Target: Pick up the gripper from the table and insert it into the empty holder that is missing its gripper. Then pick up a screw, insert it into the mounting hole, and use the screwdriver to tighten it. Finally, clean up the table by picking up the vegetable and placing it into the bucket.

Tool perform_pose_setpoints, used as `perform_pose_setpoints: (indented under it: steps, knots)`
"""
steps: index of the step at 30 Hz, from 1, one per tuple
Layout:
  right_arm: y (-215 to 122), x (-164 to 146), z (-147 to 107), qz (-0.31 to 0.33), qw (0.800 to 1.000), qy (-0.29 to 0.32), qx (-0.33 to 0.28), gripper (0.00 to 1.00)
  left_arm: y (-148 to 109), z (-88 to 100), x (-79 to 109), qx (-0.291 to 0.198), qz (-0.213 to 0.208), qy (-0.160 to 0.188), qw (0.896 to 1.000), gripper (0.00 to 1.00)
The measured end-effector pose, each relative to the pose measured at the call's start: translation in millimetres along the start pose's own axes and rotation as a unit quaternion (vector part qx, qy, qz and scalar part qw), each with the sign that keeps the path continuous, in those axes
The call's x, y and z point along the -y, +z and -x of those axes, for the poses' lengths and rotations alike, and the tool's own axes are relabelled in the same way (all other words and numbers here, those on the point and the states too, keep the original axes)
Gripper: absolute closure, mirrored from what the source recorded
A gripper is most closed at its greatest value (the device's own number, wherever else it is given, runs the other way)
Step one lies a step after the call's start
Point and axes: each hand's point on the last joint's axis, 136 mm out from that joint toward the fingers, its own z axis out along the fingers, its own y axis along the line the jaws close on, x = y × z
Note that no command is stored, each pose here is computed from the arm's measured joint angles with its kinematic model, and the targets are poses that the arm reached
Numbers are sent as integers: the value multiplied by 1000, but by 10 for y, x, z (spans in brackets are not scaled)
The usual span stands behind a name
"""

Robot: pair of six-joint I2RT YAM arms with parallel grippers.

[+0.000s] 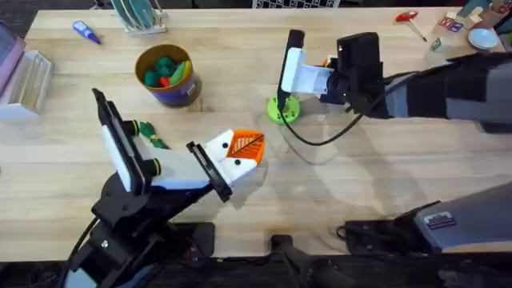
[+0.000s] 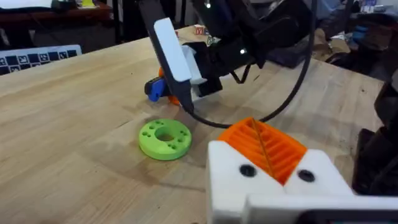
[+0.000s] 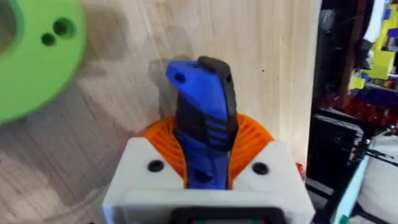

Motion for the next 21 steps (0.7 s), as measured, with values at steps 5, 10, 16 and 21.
perform_pose_setpoints:
  steps: [5,10,16,21]
  knots:
    - [-23,-35,30,19,1000,12,7,545,0,0,0,0,0,0,1000,985]
    - [-67,-23,78,30,999,19,18,256,0,0,0,0,0,0,1000,985]
    - [-89,-5,105,35,999,24,25,76,0,0,0,0,0,0,1000,985]
    - [-96,5,114,36,999,29,26,48,0,0,1,0,0,0,1000,985]
